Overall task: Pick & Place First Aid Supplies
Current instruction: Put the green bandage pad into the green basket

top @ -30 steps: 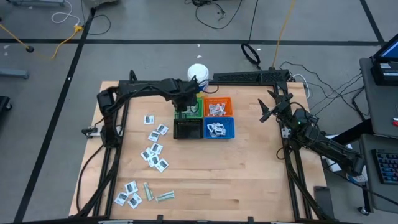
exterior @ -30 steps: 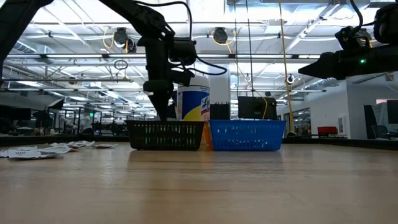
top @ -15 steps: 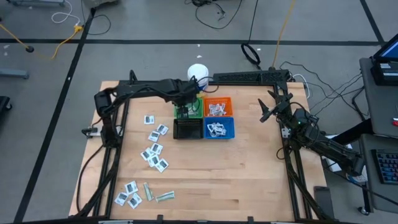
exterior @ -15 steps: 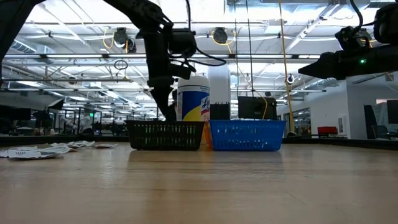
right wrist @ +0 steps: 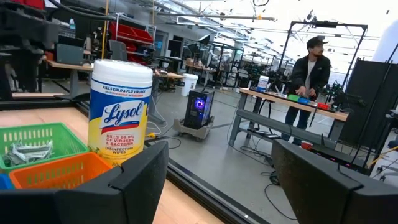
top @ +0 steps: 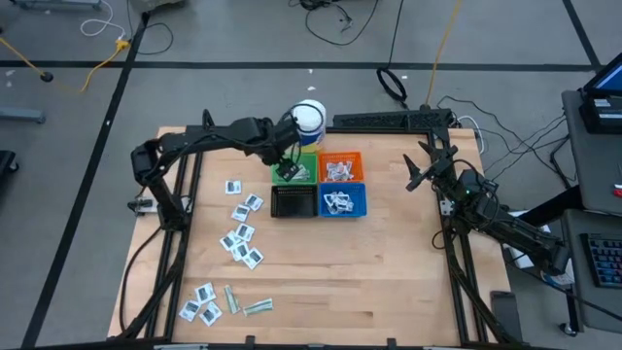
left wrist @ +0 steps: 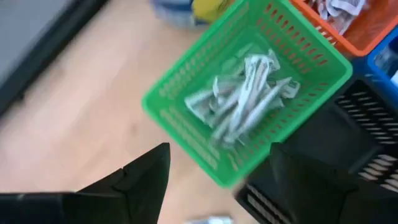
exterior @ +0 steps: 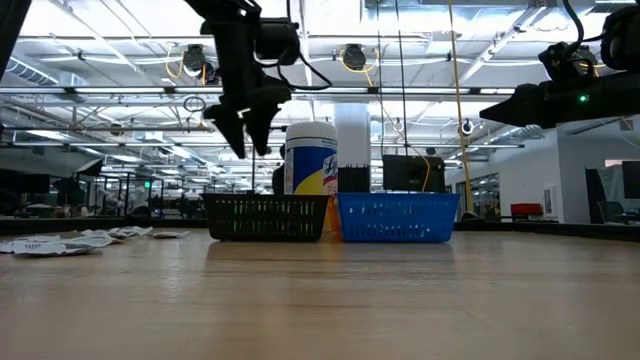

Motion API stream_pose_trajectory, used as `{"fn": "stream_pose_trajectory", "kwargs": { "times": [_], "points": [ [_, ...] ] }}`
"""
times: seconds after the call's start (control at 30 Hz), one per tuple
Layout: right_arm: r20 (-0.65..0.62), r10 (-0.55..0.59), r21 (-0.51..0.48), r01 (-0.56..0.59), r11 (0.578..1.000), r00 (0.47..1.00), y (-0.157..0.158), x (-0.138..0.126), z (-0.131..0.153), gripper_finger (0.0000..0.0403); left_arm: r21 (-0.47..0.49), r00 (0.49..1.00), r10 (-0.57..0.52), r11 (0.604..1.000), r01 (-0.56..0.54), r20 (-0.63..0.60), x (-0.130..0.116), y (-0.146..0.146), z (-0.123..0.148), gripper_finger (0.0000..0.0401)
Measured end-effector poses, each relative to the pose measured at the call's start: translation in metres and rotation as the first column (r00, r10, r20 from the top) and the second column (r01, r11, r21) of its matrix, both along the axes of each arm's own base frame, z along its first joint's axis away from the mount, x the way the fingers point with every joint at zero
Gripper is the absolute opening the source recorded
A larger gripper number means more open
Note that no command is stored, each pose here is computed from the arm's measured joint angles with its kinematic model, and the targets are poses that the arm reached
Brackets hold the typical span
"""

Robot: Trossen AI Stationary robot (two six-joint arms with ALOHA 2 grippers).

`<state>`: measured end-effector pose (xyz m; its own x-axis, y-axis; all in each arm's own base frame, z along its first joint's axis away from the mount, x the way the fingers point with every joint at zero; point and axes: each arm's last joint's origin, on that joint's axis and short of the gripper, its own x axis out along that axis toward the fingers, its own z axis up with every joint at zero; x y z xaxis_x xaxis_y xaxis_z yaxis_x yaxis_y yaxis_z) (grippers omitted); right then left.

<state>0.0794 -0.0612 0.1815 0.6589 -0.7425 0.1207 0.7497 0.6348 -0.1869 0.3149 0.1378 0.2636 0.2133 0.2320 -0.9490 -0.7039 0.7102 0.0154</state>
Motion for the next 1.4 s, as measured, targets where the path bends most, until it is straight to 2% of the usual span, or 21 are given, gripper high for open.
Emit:
{"fn": "stream_pose_trajectory", "kwargs": {
  "times": [0.2, 0.43, 0.67, 0.93, 1.17, 1.4],
  "points": [
    [0.0, 0.0, 0.0, 0.0, 1.0, 1.0, 0.0, 0.0, 0.0, 0.0279, -0.15, 0.98, 0.2, 0.969, -0.196, 0.01, -0.006, -0.018, 0.007, 0.0261],
    [0.0, 0.0, 0.0, 0.0, 1.0, 1.0, 0.0, 0.0, 0.0, 0.0279, -0.232, 0.919, 0.384, 0.89, -0.393, -0.085, -0.007, -0.049, -0.004, 0.025],
    [0.0, 0.0, 0.0, 0.0, 1.0, 1.0, 0.0, 0.0, 0.0, 0.0279, -0.269, 0.875, 0.454, 0.833, -0.483, -0.168, -0.009, -0.111, -0.018, 0.0254],
    [-0.001, 0.0, 0.0, 0.0, 1.0, 1.0, 0.0, 0.0, 0.0, 0.0279, -0.271, 0.83, 0.527, 0.785, -0.557, -0.179, -0.013, -0.193, -0.021, 0.0246],
    [0.0, 0.0, 0.0, 0.0, 1.0, 1.0, 0.0, 0.0, 0.0, 0.0279, -0.282, 0.764, 0.614, 0.711, -0.644, -0.198, -0.033, -0.259, -0.021, 0.0257],
    [0.0, 0.0, 0.0, 0.0, 1.0, 1.0, 0.0, 0.0, 0.0, 0.0279, -0.291, 0.695, 0.666, 0.631, -0.719, -0.273, -0.062, -0.312, -0.021, 0.0255]
  ]
}}
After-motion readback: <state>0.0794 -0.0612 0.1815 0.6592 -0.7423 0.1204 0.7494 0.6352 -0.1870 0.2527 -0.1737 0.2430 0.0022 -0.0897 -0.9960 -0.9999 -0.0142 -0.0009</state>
